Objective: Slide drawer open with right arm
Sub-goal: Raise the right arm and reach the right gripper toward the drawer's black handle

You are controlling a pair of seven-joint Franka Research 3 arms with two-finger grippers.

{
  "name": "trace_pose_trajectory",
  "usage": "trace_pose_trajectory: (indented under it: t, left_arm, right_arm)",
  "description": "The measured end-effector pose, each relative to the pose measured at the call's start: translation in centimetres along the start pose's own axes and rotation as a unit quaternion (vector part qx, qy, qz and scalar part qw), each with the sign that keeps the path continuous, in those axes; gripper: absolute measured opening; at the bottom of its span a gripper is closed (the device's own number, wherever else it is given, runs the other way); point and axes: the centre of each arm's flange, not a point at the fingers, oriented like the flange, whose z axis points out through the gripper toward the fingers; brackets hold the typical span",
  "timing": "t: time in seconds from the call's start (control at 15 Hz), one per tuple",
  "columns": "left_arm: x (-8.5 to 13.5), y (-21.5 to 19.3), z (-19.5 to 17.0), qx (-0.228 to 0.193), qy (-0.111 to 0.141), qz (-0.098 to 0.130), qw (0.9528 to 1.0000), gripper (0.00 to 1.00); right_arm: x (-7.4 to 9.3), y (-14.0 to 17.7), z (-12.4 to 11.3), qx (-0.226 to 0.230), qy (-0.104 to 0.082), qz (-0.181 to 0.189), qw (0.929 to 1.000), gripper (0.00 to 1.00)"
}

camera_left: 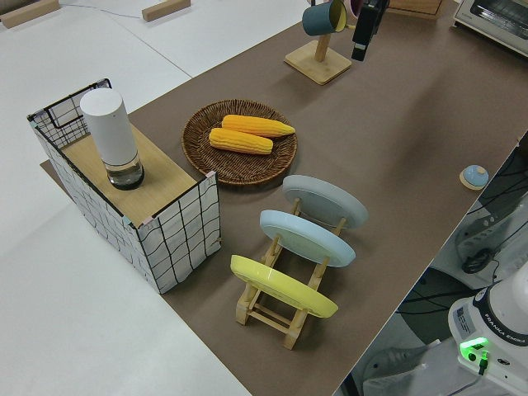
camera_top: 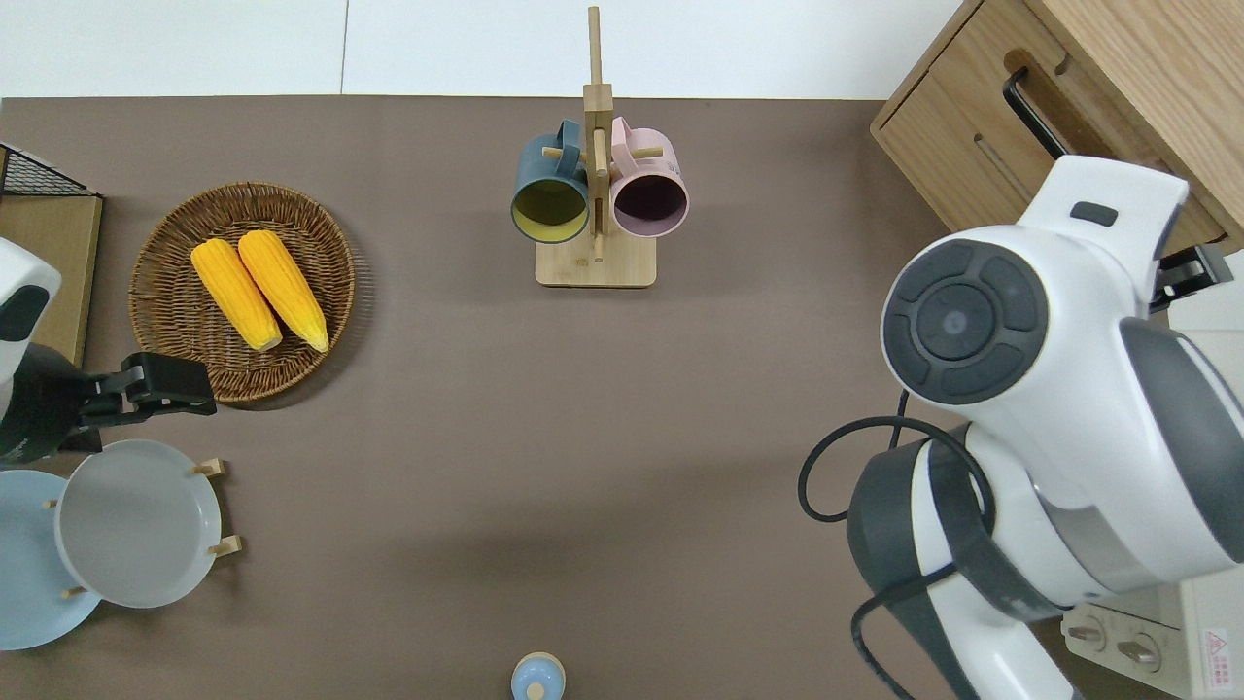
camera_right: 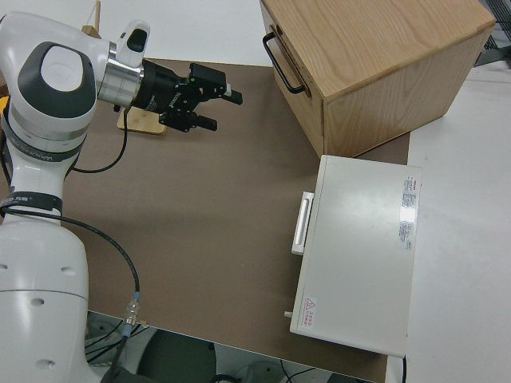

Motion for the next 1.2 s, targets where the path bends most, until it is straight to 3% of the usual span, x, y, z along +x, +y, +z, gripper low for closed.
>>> trace_pose_trajectory:
  t: [0.27, 0.53, 0.87, 1.2]
  left_arm:
    - [0.0, 0.0, 0.0, 0.0, 0.0, 0.0, 1.0, 1.0]
    - [0.0, 0.0, 0.0, 0.0, 0.0, 0.0, 1.0, 1.0]
    - [0.0, 0.0, 0.0, 0.0, 0.0, 0.0, 1.0, 1.0]
    - [0.0, 0.0, 0.0, 0.0, 0.0, 0.0, 1.0, 1.0]
  right_arm:
    - [2.1, -1.2, 0.6, -0.062, 0.026, -0.024, 0.9974, 0.98]
    - [3.9, -3.3, 1.4, -0.132, 0.064, -0.045, 0.9882, 0.98]
    - [5.2, -6.8, 4.3, -0.214, 0.111, -0.069, 0.9679, 0.98]
    - [6.5, -8.5, 7.3, -0.289, 0.14, -0.092, 0.9427, 0.98]
